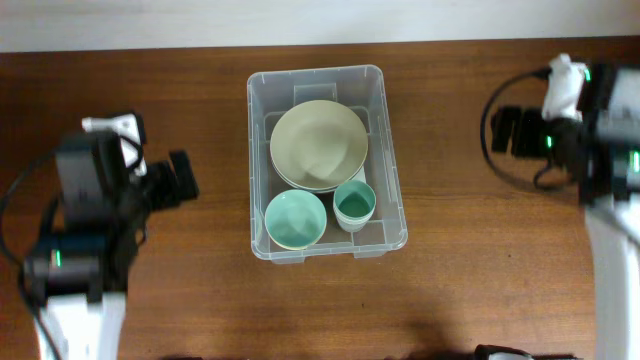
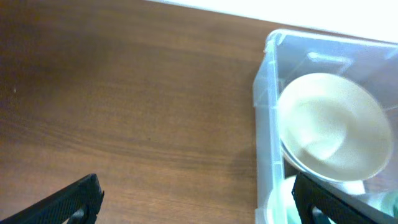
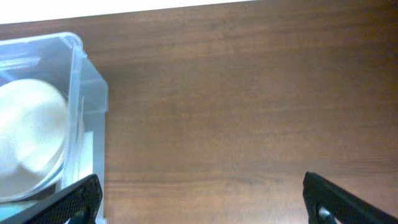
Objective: Pack container
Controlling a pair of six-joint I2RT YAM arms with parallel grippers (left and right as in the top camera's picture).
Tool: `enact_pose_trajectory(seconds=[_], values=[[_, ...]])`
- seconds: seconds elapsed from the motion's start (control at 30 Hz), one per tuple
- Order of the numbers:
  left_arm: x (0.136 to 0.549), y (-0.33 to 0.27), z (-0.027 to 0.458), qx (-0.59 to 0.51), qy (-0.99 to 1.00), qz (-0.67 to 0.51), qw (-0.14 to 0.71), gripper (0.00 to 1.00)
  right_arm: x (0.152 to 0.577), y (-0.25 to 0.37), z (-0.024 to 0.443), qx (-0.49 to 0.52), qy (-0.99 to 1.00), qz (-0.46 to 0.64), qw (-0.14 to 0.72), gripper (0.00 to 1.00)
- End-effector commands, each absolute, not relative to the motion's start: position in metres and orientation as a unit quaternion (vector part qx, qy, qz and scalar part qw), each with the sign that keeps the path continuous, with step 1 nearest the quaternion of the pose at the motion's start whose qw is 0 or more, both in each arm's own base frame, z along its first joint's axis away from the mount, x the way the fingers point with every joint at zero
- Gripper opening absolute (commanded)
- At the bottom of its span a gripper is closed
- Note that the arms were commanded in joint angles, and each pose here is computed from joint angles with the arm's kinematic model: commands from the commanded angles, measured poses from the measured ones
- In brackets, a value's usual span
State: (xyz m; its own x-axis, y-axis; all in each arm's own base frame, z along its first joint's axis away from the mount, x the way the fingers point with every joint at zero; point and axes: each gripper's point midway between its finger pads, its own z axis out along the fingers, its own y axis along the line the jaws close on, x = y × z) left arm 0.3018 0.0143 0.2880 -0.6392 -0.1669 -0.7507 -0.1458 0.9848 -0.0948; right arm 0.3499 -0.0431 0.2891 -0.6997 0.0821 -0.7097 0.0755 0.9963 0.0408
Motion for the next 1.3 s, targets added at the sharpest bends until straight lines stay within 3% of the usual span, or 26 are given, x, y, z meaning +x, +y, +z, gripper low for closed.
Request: enact_pose_trajectory(seconds=[0.0, 0.23, 0.47, 1.27], values=[[0.278, 0.014, 0.283, -0.071, 0.893, -0.002, 0.444, 1.00, 0.306, -0.041, 0.272, 0.060, 0.913, -0.006, 0.403, 0.99], [0.244, 0.012, 0.273, -0.073, 0.872, -0.008, 0.483, 0.99, 0.225, -0.026, 0.261, 0.056, 0.879, -0.011, 0.474, 0.99], [0.234, 0.012, 0.261, -0.083, 0.874, -0.012, 0.478, 1.00, 0.185, -0.020, 0.267, 0.052, 0.850, -0.018, 0.524, 0.99], [0.233, 0.012, 0.259, -0.083, 0.876, -0.012, 0.475, 1.00, 0.170, -0.018, 0.255, 0.047, 0.861, -0.020, 0.506, 0.99]])
